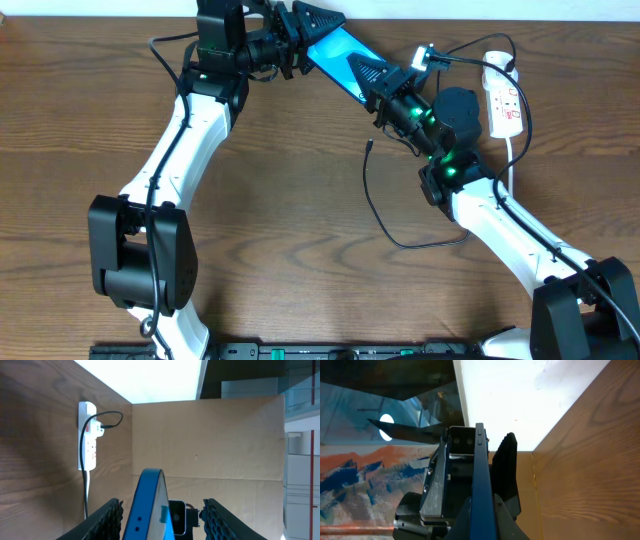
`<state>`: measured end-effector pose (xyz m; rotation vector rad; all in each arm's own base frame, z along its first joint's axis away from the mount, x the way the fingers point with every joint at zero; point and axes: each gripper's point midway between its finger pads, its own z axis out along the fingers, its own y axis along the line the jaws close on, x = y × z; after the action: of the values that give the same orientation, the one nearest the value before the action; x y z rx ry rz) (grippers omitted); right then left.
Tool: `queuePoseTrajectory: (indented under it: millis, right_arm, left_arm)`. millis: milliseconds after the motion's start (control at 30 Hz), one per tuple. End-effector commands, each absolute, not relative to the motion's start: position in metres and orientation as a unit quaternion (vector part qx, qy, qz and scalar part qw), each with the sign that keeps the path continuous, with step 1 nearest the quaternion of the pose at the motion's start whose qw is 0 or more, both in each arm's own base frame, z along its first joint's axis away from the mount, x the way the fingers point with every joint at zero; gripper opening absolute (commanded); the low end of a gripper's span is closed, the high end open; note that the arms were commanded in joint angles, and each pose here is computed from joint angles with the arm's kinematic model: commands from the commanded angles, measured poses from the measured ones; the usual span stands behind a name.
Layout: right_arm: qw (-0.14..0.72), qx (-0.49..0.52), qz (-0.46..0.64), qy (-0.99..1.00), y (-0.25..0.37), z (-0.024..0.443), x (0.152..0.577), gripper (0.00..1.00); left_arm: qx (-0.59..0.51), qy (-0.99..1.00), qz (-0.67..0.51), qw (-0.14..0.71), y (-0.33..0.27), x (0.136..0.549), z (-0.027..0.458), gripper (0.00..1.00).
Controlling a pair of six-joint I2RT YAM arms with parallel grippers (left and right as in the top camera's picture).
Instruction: Plug charger to phone and switch on socket
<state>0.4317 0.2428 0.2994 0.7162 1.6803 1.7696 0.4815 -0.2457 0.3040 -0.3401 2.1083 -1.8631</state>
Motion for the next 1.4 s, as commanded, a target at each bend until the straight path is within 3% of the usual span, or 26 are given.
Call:
queuePoseTrajectory:
  millis: [0, 333, 967, 1367]
  right_arm:
    - [0.307, 0.274, 0.661, 0.627, 0.244, 0.298, 0.437, 0.01]
    - [0.32, 0.268, 0.669, 0.615, 0.236, 0.307, 0.44, 0.02]
    - [0.331, 0.228, 0.672, 0.622, 0.202, 0.313, 0.447, 0.02]
    - [0.323, 0.237, 0.653, 0.643, 0.237, 0.297, 0.437, 0.01]
  left_arm:
    - [-0.035, 0.733, -0.672, 0.101, -0.286, 0.441, 0.32, 0.53]
    - [-0.035, 0.728, -0.684, 0.035, -0.288, 0.424, 0.322, 0.54]
    - [-0.043, 0.726, -0.684, 0.063, -0.254, 0.442, 0.323, 0.54]
    - [-0.007, 0.729, -0.68, 0.076, -0.286, 0.429, 0.322, 0.54]
